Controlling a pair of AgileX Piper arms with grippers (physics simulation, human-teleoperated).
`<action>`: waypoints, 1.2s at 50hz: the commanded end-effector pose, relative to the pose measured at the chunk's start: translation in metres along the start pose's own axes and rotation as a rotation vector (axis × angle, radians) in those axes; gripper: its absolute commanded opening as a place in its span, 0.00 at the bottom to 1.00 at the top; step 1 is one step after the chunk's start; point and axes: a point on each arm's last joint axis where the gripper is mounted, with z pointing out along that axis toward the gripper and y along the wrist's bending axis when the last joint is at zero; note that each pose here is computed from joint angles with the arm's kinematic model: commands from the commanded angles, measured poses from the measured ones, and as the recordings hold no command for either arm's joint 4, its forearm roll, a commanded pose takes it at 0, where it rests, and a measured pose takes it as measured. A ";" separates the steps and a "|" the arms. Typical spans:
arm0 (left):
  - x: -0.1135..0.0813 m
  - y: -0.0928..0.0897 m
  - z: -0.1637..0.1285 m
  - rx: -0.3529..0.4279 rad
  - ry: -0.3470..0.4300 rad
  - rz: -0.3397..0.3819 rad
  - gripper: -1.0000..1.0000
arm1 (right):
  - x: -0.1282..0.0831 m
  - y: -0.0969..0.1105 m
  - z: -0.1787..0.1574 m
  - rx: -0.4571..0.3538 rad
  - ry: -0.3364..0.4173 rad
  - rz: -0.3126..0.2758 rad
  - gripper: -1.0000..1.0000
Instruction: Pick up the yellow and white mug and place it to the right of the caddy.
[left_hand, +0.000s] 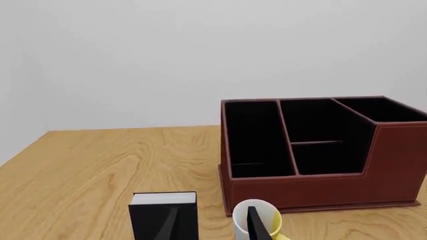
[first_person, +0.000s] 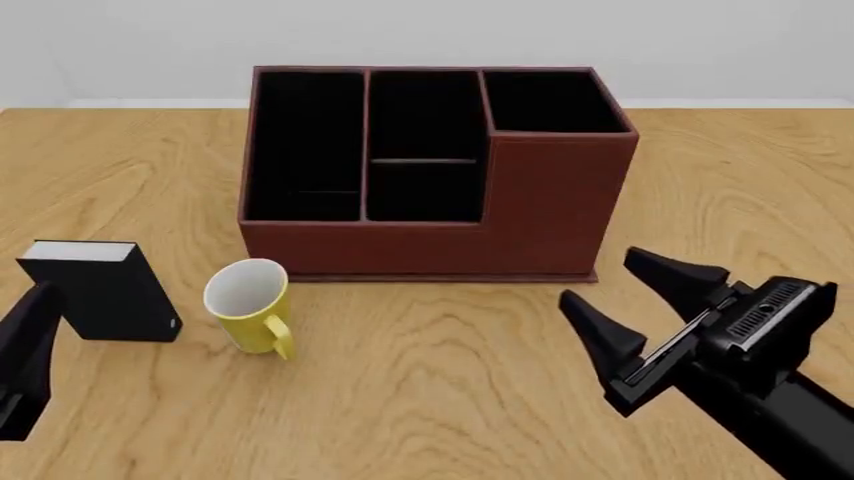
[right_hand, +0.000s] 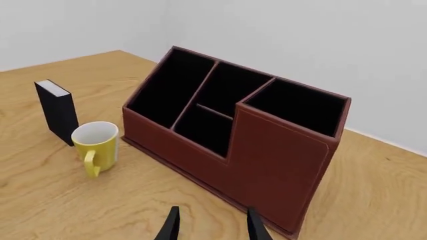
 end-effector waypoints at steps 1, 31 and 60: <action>-0.001 0.000 0.000 0.001 -0.002 0.000 1.00 | -0.001 0.004 0.006 -0.026 -0.005 0.001 1.00; -0.001 0.000 0.000 -0.003 -0.003 -0.002 1.00 | 0.004 0.018 0.030 -0.098 0.010 0.011 1.00; -0.002 0.000 0.000 -0.002 -0.005 0.000 1.00 | 0.005 0.035 0.054 -0.163 0.008 0.000 1.00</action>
